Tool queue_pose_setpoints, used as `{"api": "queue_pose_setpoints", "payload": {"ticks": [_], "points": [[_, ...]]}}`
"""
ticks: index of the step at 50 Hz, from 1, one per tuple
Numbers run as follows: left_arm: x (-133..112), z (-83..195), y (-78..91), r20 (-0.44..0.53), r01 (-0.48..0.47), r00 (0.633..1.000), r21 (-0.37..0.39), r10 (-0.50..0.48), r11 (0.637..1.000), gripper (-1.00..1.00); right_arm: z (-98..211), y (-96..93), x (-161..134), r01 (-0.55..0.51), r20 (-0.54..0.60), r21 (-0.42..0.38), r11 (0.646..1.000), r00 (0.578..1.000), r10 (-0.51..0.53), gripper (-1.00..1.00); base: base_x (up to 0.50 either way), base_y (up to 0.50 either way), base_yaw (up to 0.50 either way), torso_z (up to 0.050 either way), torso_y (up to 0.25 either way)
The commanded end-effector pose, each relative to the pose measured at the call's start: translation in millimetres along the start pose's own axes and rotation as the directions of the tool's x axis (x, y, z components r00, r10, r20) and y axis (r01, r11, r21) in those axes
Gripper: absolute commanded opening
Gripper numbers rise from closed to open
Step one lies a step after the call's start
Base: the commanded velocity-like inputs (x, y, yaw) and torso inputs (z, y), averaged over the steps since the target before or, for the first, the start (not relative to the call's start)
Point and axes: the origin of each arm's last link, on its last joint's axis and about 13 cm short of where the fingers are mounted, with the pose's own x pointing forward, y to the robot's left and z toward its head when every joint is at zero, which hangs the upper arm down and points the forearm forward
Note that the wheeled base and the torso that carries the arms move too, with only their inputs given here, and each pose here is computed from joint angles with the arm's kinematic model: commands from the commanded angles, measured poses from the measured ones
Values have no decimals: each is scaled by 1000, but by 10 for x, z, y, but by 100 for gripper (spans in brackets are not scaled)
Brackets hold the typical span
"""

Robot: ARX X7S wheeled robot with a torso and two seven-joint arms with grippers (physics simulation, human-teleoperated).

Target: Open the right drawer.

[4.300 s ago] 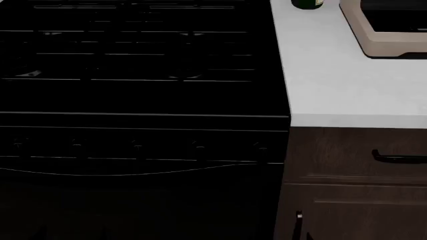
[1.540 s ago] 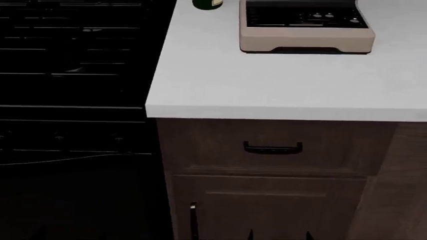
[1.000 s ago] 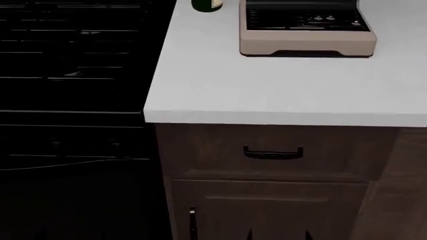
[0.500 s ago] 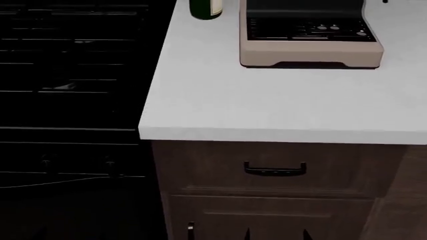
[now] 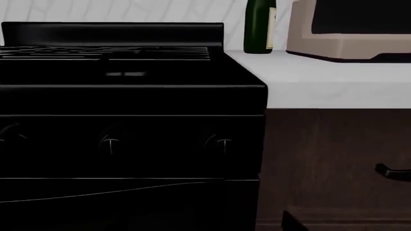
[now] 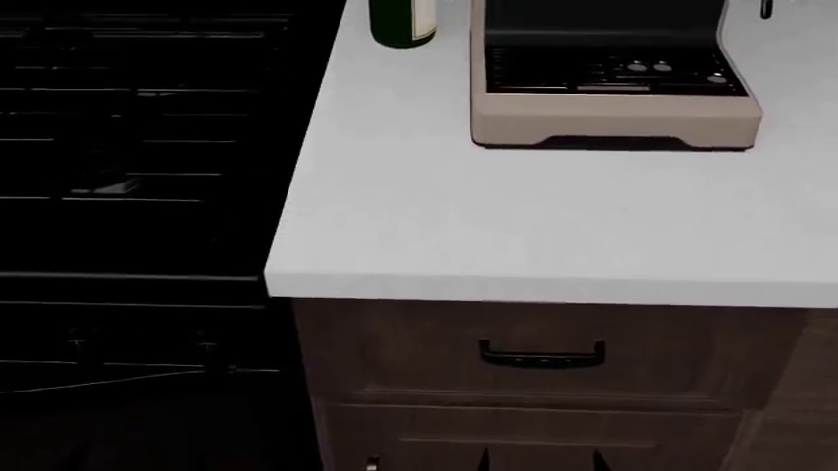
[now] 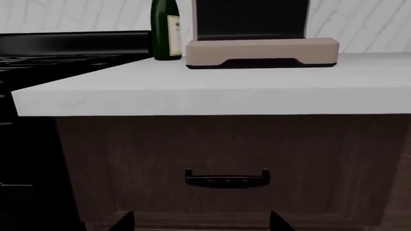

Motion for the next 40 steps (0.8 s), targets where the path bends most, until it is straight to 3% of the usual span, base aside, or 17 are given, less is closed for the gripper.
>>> {"api": "queue_pose_setpoints", "payload": {"ticks": [1,13,40], "points": [[-12,22,0,22,5,1000,-5,-5,1000,100,-7,-1,-2,-1,0,1,1000,1000,1,100,82,0,0,0,0],[-16,17,2,32,3,999,24,-3,1000,100,-18,-4,6,16,-16,0,1000,1000,-16,100,43,0,0,0,-10],[-26,26,-16,30,23,999,42,-24,999,100,-20,-7,6,15,-15,1,1000,1000,-15,100,-1,0,0,0,-249]]}}
